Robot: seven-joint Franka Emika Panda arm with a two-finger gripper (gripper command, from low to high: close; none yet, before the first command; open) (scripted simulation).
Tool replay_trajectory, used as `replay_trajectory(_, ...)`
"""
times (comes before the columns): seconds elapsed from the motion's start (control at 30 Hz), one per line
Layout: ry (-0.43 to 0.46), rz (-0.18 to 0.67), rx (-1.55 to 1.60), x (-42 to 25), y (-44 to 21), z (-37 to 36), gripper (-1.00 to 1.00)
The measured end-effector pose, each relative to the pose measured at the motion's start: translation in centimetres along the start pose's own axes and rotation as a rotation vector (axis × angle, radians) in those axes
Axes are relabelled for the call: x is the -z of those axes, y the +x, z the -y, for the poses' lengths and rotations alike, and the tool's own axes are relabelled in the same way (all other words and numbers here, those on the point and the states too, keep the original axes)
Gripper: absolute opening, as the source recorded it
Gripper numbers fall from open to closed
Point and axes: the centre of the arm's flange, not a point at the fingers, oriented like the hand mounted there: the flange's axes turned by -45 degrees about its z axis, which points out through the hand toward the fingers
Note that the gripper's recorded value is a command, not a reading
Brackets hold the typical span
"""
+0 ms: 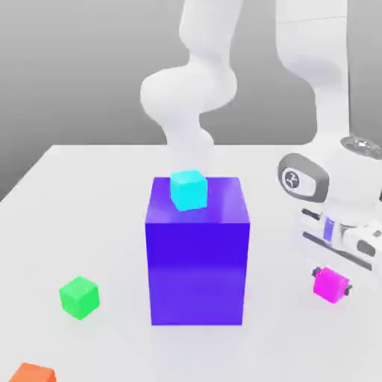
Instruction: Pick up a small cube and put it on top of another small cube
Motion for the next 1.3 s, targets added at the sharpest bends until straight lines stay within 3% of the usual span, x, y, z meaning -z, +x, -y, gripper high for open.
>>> replay_trajectory(0.3, -0.004, 0.0, 0.001, 5.7, 0.1, -0.1, -1.0)
replay_trajectory(0.37, -0.053, -0.007, 0.005, 8.0, -0.7, -2.0, -1.0)
replay_trajectory(0.53, -0.184, 0.032, -0.081, 14.2, -15.3, -4.6, -1.0)
replay_trajectory(0.67, -0.238, 0.093, -0.128, 18.2, -26.9, -1.6, -1.0)
replay_trajectory(0.8, -0.177, 0.115, -0.215, 17.5, -35.4, 7.0, -1.0)
replay_trajectory(0.97, -0.091, 0.092, -0.298, 15.4, -40.8, 18.7, -1.0)
replay_trajectory(1.1, -0.021, 0.025, -0.346, 12.6, -40.8, 27.1, -1.0)
replay_trajectory(1.3, -0.01, -0.001, -0.341, 9.9, -40.3, 28.1, -1.0)
